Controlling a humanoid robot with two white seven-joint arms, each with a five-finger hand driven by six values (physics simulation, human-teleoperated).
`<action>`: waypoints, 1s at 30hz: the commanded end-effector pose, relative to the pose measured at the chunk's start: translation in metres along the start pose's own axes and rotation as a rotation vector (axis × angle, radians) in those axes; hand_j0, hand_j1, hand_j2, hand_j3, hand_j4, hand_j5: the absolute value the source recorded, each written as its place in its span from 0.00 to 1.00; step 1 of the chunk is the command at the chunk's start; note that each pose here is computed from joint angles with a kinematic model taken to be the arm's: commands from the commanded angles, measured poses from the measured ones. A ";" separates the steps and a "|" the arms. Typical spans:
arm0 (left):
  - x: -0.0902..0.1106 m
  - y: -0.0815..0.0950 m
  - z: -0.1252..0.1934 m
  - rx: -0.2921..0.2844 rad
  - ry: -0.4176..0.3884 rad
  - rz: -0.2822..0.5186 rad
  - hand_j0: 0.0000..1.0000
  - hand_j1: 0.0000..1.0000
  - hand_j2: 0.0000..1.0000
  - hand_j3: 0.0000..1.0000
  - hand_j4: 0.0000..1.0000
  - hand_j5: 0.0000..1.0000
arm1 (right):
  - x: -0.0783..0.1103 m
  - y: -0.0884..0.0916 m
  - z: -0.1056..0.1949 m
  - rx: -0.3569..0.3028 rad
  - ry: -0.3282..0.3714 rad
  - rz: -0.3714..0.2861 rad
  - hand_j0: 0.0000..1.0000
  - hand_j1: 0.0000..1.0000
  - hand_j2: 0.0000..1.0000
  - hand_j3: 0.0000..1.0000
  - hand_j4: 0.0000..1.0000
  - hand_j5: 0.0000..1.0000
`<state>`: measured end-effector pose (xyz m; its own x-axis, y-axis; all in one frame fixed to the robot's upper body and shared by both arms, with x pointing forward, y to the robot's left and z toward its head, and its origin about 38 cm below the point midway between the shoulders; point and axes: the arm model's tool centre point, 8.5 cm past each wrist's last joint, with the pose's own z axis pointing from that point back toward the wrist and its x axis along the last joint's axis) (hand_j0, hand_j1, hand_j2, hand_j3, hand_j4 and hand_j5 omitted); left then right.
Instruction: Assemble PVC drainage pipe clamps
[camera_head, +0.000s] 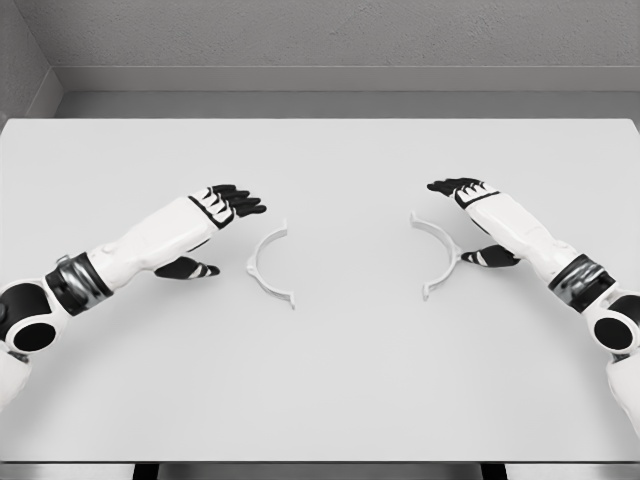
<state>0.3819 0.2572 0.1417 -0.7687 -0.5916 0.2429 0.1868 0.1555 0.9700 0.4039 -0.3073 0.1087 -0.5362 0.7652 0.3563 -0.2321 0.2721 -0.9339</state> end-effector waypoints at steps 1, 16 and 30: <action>0.000 0.000 0.000 0.002 0.001 0.007 1.00 1.00 1.00 1.00 1.00 1.00 | 0.001 0.001 -0.002 0.001 0.006 -0.006 1.00 1.00 1.00 1.00 1.00 1.00; -0.003 -0.007 -0.010 0.016 0.010 0.032 1.00 1.00 1.00 1.00 1.00 1.00 | 0.022 0.003 -0.026 0.004 -0.032 0.000 1.00 1.00 1.00 1.00 1.00 1.00; -0.003 -0.023 -0.028 0.002 0.012 0.053 1.00 1.00 1.00 1.00 1.00 1.00 | 0.034 0.010 -0.040 0.013 -0.045 -0.013 1.00 1.00 1.00 1.00 1.00 1.00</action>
<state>0.3986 0.2328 0.1258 -0.7597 -0.5894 0.2746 0.2081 0.1797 0.9615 0.4160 -0.2576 0.1117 -0.5723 0.7357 0.3622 -0.2438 0.2690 -0.9318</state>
